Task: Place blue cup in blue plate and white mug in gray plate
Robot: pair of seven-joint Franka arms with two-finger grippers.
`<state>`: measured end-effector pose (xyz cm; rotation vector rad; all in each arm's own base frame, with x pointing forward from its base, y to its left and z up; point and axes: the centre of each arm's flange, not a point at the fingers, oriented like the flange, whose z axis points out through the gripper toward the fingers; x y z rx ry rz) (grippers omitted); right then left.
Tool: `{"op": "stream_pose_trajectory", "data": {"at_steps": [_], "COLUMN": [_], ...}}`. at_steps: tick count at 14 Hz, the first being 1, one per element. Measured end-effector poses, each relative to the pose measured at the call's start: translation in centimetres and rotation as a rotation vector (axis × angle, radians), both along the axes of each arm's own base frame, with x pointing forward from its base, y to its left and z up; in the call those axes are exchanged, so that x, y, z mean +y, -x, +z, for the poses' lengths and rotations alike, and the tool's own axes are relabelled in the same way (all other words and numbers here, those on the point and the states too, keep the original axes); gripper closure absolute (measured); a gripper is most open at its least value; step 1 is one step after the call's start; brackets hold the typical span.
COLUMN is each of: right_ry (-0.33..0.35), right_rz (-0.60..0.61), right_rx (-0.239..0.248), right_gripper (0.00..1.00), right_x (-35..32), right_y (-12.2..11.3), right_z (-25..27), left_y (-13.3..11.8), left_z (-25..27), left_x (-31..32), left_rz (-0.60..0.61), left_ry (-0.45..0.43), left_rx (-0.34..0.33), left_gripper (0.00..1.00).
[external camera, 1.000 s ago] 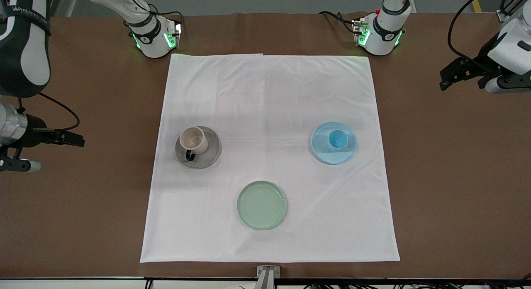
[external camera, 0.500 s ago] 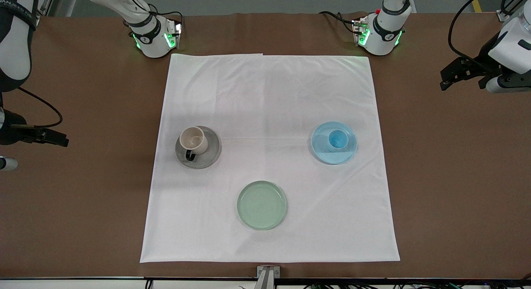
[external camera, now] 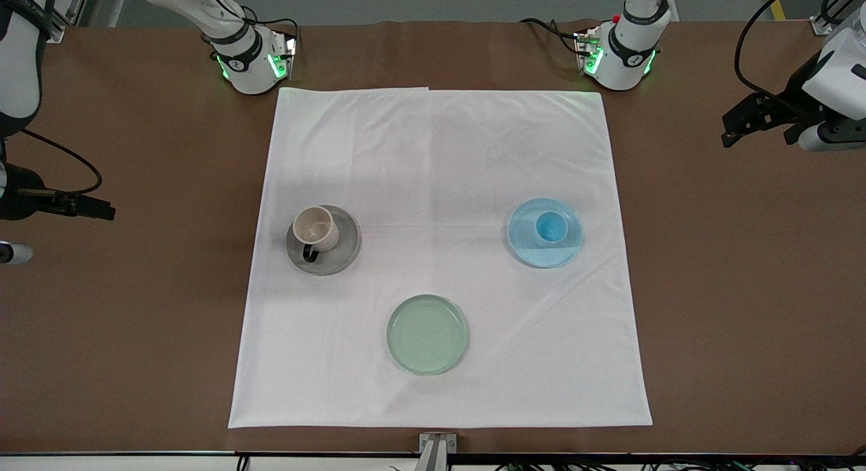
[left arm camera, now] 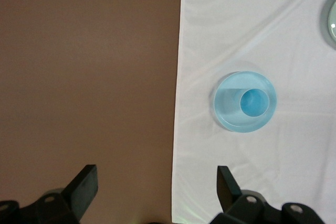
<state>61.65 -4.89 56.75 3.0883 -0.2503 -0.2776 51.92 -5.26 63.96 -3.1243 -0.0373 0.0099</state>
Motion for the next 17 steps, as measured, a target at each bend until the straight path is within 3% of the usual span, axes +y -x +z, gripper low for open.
{"op": "stream_pose_trajectory", "data": {"at_steps": [5,11,17], "right_ry": [-0.051,-0.053,-0.057], "right_rz": [-0.002,0.027,0.03], "right_rx": [-0.034,-0.087,-0.088], "right_gripper": [0.0,0.0,0.0], "right_x": [-1.3,-0.1,0.0], "right_y": [3.1,8.8,10.9], "right_z": [2.6,4.0,5.6], "left_y": [0.0,0.0,-0.1], "left_z": [0.0,0.1,0.4], "left_x": [0.1,0.1,0.4], "left_rz": [-0.003,-0.003,0.003], "left_ry": [0.0,0.0,0.002], "left_rx": [0.0,-0.003,-0.016], "left_gripper": [0.0,0.0,0.0]}}
